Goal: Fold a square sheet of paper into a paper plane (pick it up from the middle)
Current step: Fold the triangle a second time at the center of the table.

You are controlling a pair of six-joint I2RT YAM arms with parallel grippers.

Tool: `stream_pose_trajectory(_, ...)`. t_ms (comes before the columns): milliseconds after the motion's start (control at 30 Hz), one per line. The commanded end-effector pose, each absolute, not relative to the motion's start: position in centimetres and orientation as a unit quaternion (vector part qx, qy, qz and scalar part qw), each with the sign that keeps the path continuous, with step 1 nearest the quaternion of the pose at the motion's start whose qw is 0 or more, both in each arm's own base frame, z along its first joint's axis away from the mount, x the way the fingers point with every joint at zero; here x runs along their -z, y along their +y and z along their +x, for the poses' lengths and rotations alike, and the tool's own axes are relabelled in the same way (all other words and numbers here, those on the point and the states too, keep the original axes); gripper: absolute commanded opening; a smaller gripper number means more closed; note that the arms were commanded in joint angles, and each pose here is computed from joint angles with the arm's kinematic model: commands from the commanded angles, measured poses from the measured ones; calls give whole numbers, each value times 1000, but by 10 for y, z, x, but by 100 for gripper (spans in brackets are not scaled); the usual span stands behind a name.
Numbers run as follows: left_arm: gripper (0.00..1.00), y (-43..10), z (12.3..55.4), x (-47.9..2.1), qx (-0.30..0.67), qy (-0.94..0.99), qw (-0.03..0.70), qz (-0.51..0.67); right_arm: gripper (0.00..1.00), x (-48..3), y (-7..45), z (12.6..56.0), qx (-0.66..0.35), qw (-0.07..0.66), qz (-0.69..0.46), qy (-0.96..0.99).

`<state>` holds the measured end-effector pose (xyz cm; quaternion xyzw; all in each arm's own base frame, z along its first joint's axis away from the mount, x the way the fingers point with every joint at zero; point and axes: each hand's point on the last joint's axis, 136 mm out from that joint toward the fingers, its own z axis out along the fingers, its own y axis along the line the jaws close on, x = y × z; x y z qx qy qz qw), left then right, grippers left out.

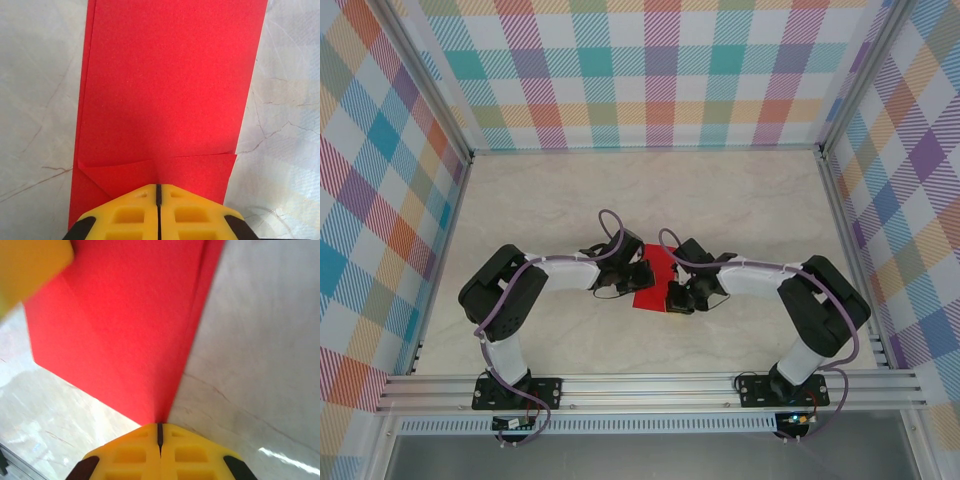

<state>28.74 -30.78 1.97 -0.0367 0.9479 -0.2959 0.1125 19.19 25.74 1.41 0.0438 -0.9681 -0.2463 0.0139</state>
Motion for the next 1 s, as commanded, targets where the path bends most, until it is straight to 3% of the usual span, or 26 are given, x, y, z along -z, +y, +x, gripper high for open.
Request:
stream_pose_trajectory(0, 7, -285, 276, 11, 236, 966, 83, -58, 5, -10, 235, 169, 208, 47, 64, -975)
stream_pose_trajectory(100, 11, -298, 280, -5, 271, 957, 92, -51, 8, -38, 238, 191, 235, -9, 53, -970)
stream_pose_trajectory(267, 28, -308, 291, -46, 314, 939, 129, -51, 31, -75, 243, 233, 275, -100, 31, -956)
stream_pose_trajectory(400, 40, -300, 293, -63, 319, 933, 155, -66, 39, -78, 246, 261, 299, -121, 15, -946)
stream_pose_trajectory(967, 46, -277, 289, -60, 364, 916, 145, -91, 40, -32, 262, 293, 297, -65, -6, -952)
